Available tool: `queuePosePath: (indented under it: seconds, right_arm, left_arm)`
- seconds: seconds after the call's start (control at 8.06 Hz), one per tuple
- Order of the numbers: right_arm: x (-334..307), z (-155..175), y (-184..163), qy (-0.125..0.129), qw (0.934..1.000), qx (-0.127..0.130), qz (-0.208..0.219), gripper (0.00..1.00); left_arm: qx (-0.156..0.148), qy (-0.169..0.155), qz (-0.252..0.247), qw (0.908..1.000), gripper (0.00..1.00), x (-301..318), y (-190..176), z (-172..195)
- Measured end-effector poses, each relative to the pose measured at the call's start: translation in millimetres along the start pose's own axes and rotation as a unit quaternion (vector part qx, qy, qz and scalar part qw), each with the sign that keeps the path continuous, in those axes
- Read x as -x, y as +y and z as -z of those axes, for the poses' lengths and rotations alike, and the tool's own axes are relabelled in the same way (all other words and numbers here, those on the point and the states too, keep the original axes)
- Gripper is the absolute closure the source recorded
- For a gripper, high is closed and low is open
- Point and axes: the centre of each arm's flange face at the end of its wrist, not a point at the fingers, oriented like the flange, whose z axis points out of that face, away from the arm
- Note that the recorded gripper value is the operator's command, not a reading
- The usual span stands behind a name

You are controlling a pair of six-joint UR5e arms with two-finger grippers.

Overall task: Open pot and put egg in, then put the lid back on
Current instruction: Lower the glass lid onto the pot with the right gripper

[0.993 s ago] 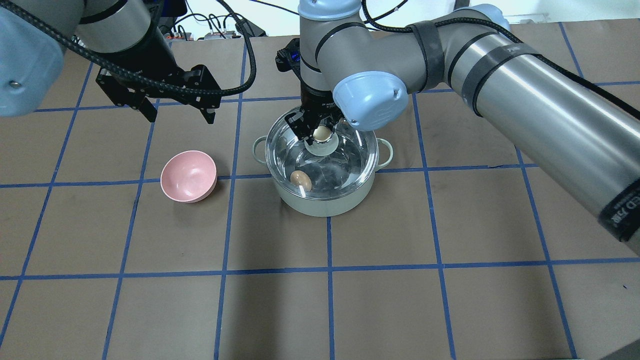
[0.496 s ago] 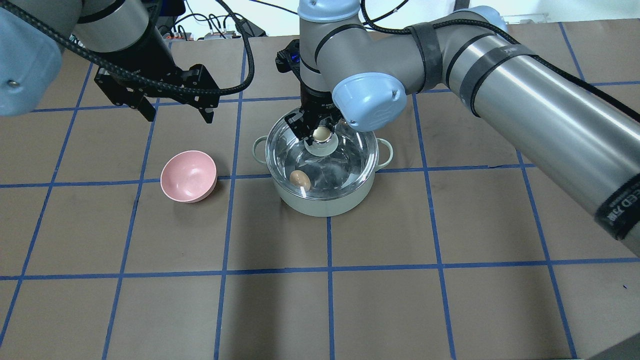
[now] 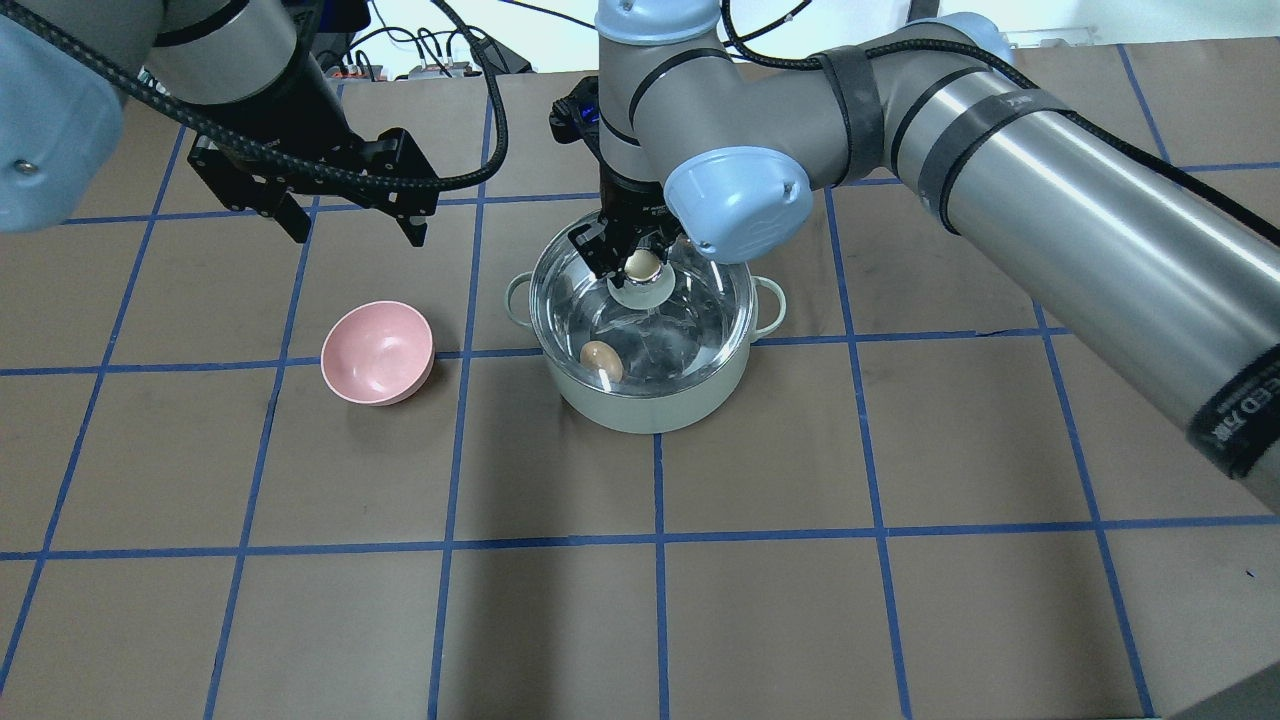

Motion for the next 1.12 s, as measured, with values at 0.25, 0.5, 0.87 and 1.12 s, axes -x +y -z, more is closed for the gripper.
queuePosePath:
  seconds: [0.25,0.5,0.87,1.12]
  right_arm:
    - [-0.3,-2.5,-0.8,0.000,1.0000,0.001,0.009,0.39]
    - [-0.7,-4.7,-1.5,0.000,0.9998,0.002,0.018,0.34]
    - [-0.7,-2.3,-3.3,0.001,0.9997,-0.007,0.022,0.37]
    - [-0.4,3.5,-4.0,0.003,0.9996,-0.016,0.023,0.37]
  left_arm:
    - [0.000,0.000,-0.001,1.0000,0.00,-1.2,0.3,0.0]
    - [0.000,0.000,-0.001,1.0000,0.00,-1.6,0.4,0.0]
    - [0.000,0.000,-0.001,1.0000,0.00,-2.0,0.5,0.0]
    - [0.000,0.000,-0.001,1.0000,0.00,-2.0,0.5,0.0]
